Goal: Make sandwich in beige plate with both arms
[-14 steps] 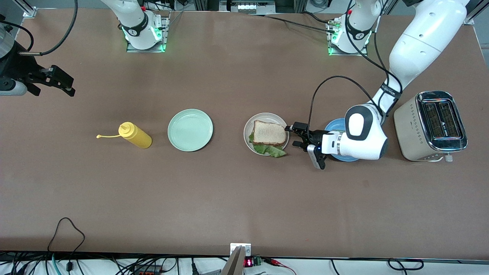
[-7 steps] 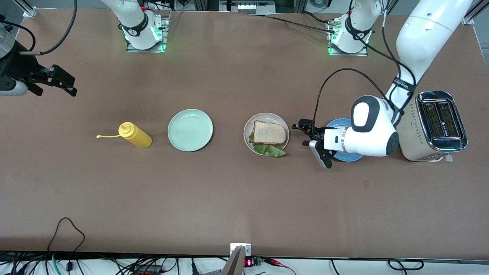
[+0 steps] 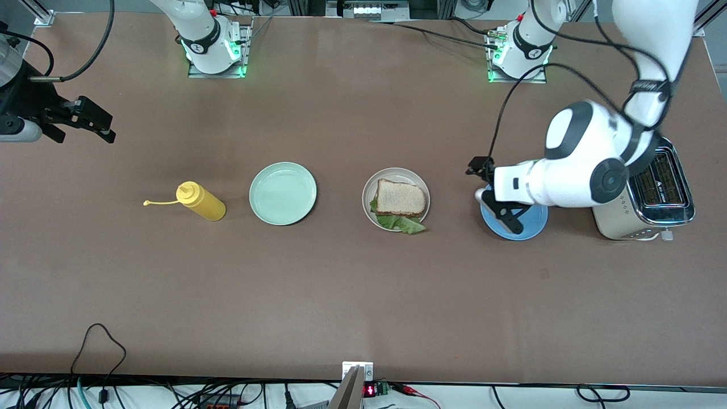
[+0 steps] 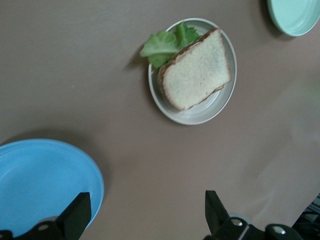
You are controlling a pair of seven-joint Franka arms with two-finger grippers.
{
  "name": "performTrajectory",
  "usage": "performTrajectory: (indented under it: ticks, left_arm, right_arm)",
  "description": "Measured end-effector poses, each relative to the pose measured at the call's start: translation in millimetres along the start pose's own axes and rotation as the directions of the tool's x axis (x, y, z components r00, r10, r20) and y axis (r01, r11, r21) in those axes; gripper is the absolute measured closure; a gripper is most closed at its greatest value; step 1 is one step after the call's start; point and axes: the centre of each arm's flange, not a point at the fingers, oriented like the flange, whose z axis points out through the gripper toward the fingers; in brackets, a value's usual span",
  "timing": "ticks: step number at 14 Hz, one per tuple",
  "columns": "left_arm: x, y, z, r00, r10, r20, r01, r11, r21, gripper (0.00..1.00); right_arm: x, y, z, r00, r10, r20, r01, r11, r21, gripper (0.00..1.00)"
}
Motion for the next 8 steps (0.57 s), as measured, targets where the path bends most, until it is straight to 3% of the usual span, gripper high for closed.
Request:
performTrajectory:
  ticks: [2,4,8]
  left_arm:
    - [-13.0,4.0,-38.3,0.996,-0.051,0.080,0.044,0.995,0.090,0.00]
    - [-23.1,4.7,-70.9,0.990,-0.091,0.110,0.074,0.987,0.145,0.00]
    - [-49.8,-0.2,-130.5,0.980,-0.192,0.051,0.176,0.960,0.220,0.00]
  right_arm:
    - [0.1,0.0,0.3,1.000,0.000,0.000,0.000,1.000,0.000,0.00]
    - [0.1,-0.1,0.3,1.000,0.000,0.001,0.000,1.000,0.000,0.00]
    - [0.2,-0.1,0.5,1.000,0.000,0.001,0.000,1.000,0.001,0.00]
